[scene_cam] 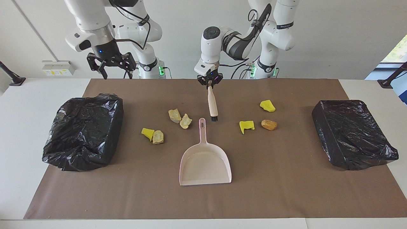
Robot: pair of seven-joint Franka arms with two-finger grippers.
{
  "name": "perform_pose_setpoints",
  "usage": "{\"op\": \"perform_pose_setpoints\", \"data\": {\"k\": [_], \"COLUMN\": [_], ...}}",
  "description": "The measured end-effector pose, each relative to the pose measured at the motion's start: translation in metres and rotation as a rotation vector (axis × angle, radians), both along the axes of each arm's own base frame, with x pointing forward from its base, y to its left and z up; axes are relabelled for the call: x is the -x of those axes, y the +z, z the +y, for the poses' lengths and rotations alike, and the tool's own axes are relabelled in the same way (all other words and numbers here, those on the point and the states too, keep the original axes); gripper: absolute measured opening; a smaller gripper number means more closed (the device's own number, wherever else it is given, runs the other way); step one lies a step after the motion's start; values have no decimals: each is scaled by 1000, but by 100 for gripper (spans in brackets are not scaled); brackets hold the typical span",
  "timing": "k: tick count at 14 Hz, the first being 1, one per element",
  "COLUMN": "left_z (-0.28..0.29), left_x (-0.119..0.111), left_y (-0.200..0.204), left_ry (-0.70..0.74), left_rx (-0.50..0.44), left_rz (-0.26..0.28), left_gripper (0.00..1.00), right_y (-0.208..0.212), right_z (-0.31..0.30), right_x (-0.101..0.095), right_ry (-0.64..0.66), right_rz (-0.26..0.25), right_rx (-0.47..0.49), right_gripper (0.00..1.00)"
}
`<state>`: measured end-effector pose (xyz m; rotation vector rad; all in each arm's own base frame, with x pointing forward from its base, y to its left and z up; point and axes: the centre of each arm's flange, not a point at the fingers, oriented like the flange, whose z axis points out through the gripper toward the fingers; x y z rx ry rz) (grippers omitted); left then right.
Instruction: Sweep and dump trash in bin
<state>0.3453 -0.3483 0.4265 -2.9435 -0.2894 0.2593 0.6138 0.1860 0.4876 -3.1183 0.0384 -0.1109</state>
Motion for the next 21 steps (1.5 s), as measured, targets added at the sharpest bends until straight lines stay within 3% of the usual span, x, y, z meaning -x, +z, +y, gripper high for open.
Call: {"op": "perform_pose_setpoints", "data": {"k": [3, 9, 13, 17, 18, 21], "left_z": [51, 161, 190, 185, 181, 171], "left_x": [-4, 0, 20, 35, 34, 19], "left_y": [21, -21, -39, -68, -69, -71], "left_ry": [89, 309, 402, 461, 474, 487], "left_rx": [-72, -195, -195, -155, -125, -41], "left_rz": [46, 110, 86, 26, 24, -29], "left_gripper": [26, 26, 26, 26, 26, 26], "right_y": [-32, -93, -125, -140, -142, -145], "right_z": [43, 125, 145, 157, 158, 156], "right_x": [-2, 14, 19, 25, 26, 25], "right_ry": [-18, -28, 28, 66, 72, 104], "right_rz": [12, 27, 40, 49, 49, 50], "right_rx": [-41, -36, -9, 5, 12, 21], "right_gripper": [100, 100, 100, 100, 93, 58]}}
